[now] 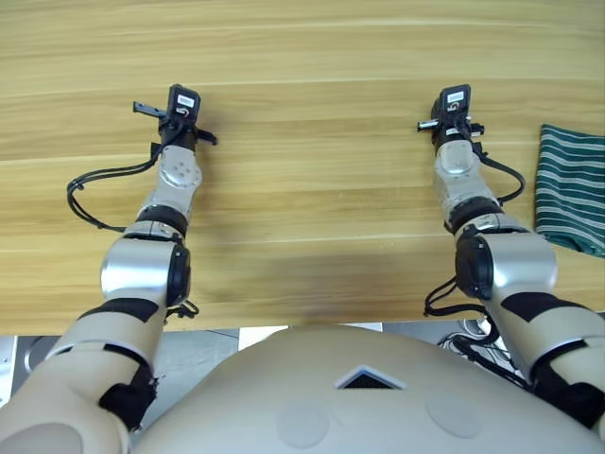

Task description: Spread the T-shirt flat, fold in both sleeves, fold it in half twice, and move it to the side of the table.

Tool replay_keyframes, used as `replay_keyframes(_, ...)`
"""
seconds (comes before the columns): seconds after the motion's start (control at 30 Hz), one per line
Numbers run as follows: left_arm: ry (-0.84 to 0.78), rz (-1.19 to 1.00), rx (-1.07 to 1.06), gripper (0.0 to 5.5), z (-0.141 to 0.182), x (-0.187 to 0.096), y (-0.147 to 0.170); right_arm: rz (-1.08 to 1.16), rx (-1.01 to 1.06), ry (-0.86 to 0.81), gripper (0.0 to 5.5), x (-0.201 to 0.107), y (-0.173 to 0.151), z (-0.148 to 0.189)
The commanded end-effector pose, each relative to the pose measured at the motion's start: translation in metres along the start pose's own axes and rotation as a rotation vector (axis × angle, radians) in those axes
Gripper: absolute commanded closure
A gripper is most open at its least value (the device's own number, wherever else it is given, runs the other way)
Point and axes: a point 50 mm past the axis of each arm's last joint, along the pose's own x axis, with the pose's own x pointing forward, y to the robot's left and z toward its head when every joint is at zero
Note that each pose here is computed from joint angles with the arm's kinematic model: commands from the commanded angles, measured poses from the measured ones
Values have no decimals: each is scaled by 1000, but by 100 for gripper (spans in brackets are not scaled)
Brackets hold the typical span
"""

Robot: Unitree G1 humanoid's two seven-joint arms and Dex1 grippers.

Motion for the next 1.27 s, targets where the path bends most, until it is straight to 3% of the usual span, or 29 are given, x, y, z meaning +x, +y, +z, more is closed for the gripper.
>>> replay_keyframes(0.03, 98, -94, 32, 550, -23, -16, -21, 2, -22, 111, 483, -12, -1, -32)
replay_keyframes(0.13, 101, -94, 20, 550, -23, -17, -21, 1, -30, 99, 545, -12, 0, -31)
replay_keyframes(0.33, 118, -84, -50, 550, -22, -15, -21, -19, -16, 78, 548, -12, -2, -29)
replay_keyframes(0.43, 117, -111, -88, 526, -21, -14, -21, -17, 0, 65, 507, -11, -2, -27)
replay_keyframes(1.03, 103, -146, -86, 228, -17, -12, -23, -27, -83, 42, 194, -12, -3, -26)
replay_keyframes(1.27, 99, -148, -83, 142, -16, -12, -25, -34, -97, 49, 94, -12, -4, -28)
